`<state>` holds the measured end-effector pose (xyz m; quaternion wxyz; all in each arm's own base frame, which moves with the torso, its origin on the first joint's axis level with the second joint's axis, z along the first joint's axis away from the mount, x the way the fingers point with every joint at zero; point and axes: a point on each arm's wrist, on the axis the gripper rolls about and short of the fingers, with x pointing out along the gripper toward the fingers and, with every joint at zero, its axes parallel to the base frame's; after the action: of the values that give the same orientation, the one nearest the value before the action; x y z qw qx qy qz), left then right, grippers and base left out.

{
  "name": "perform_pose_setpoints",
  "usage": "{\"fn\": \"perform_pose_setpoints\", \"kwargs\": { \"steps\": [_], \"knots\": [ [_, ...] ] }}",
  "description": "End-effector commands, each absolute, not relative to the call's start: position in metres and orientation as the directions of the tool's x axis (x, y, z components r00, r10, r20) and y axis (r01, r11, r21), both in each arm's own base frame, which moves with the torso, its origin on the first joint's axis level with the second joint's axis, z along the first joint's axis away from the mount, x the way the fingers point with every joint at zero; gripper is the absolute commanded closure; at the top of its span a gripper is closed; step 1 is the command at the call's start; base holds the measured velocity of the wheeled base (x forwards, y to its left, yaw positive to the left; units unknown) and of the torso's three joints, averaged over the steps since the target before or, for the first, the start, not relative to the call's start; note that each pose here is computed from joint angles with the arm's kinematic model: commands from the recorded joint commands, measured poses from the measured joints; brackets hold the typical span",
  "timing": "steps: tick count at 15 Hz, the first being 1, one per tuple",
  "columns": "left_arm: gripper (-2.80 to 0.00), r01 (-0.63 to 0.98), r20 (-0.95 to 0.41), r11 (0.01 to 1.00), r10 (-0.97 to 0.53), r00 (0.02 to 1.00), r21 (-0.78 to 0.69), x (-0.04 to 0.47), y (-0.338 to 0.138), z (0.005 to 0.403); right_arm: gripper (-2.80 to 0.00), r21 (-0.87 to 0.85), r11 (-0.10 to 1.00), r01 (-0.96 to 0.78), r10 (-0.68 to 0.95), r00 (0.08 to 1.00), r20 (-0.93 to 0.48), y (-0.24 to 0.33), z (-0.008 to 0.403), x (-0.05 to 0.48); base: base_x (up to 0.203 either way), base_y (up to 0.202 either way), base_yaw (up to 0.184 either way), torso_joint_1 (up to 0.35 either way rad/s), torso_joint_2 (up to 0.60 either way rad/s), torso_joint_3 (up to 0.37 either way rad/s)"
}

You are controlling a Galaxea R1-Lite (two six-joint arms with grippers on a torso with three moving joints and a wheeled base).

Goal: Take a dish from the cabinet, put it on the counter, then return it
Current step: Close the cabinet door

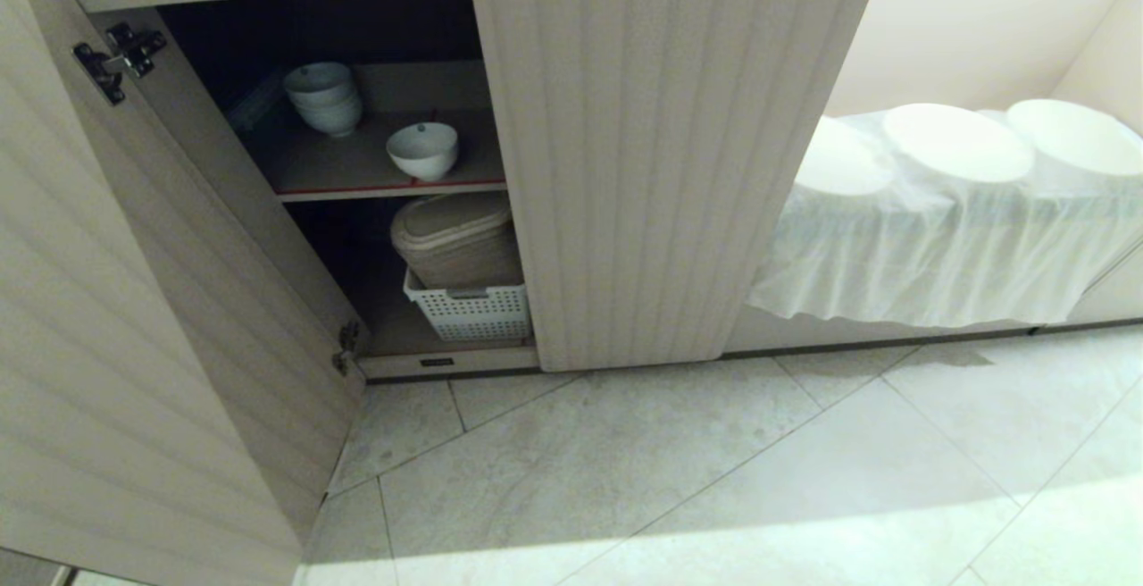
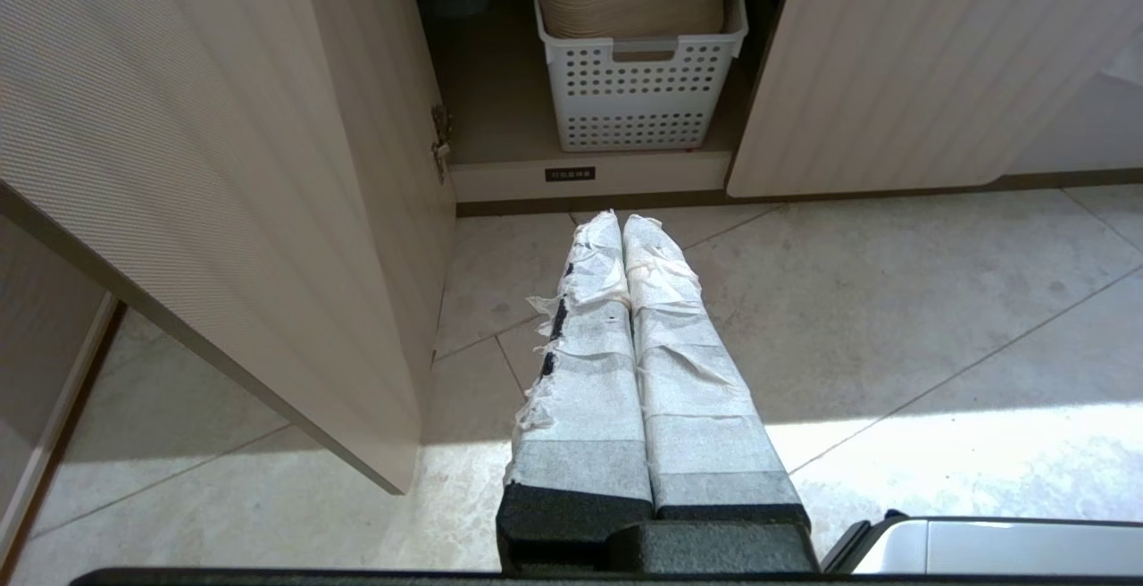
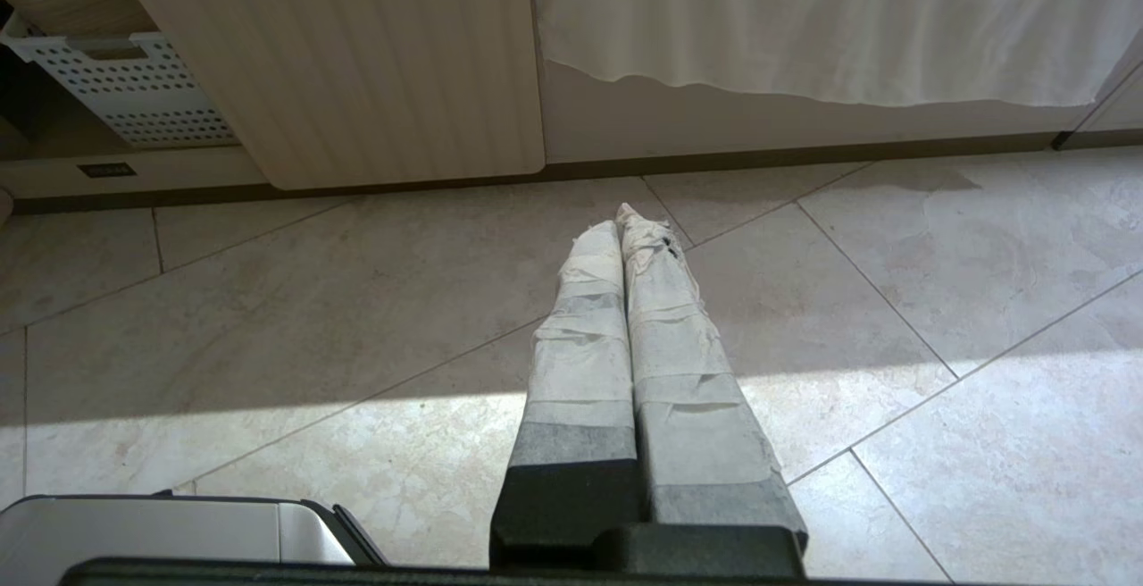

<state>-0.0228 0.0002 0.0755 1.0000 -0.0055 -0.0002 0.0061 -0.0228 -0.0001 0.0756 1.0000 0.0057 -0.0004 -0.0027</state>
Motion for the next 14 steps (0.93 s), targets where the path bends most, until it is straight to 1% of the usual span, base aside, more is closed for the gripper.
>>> {"fn": "perform_pose_setpoints", "kwargs": {
  "steps": [1,14],
  "knots": [
    [0.0,-0.012,0.0,1.0,0.012,1.0,-0.012,-0.0228,0.0002,0.0756,0.0,0.012,1.0,0.005,-0.005,1.0,0.002,-0.0002,0.0756,-0.0228,0.0,0.0,0.0,0.0,0.0,0.0],
    [0.0,-0.012,0.002,1.0,0.012,1.0,-0.012,-0.0228,0.0002,0.0756,0.0,0.012,1.0,0.006,-0.006,1.0,0.002,-0.0001,0.0756,-0.0228,0.0,0.0,0.0,0.0,0.0,0.0]
  ]
}}
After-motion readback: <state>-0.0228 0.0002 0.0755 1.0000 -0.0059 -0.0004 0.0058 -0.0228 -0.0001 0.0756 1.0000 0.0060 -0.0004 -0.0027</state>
